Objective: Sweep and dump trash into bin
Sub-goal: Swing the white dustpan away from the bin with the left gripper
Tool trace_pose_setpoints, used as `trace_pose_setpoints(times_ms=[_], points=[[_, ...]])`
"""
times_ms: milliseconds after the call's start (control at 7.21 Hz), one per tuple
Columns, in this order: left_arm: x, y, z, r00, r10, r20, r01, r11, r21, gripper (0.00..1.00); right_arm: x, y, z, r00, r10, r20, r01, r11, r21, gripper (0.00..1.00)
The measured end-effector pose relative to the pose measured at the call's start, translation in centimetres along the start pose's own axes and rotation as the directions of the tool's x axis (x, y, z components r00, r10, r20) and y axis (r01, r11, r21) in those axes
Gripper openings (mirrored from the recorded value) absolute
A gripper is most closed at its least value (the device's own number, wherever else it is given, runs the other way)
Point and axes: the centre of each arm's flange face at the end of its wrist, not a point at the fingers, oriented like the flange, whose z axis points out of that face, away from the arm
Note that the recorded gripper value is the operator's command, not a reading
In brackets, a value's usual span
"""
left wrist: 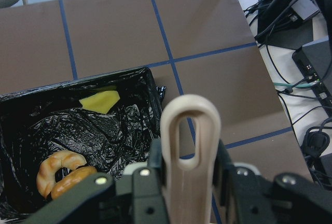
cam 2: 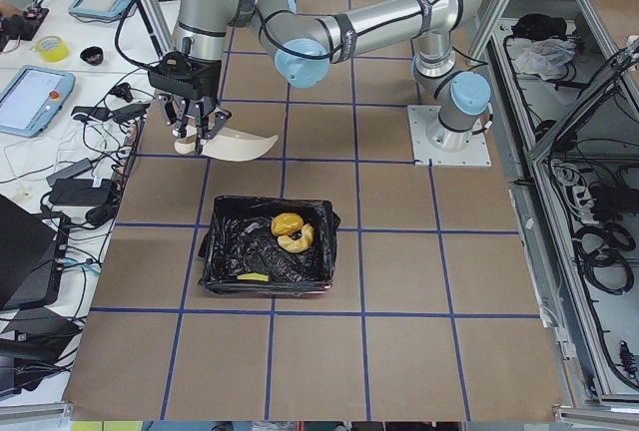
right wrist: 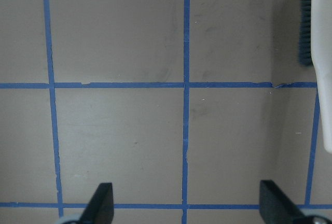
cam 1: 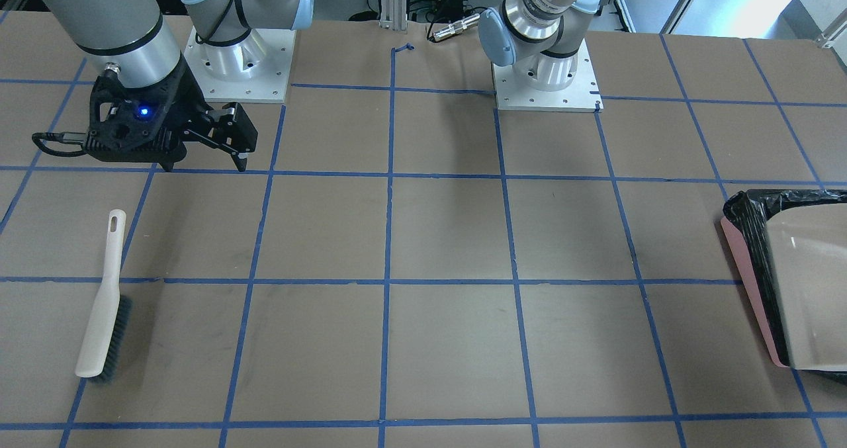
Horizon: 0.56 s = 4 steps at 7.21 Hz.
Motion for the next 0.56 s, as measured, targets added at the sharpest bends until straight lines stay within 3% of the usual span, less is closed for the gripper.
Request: trace_pose_setpoints(times_ms=[278, 555], points=[[0.8, 4.3, 3.2, 0.999, -0.014, 0.043, 0.020, 0.989, -0.149, 0.00, 0.0, 0.0, 0.2, 1.000, -0.001, 0.001, 0.001, 1.000, -0.005, 1.00], [2.5, 9.9, 6.5, 0.997, -0.007, 0.075, 0.026, 0.967, -0.254, 0.00, -0.1, 0.0, 0.4, 1.000, -0.002, 0.007, 0.002, 1.000, -0.008, 1.00]])
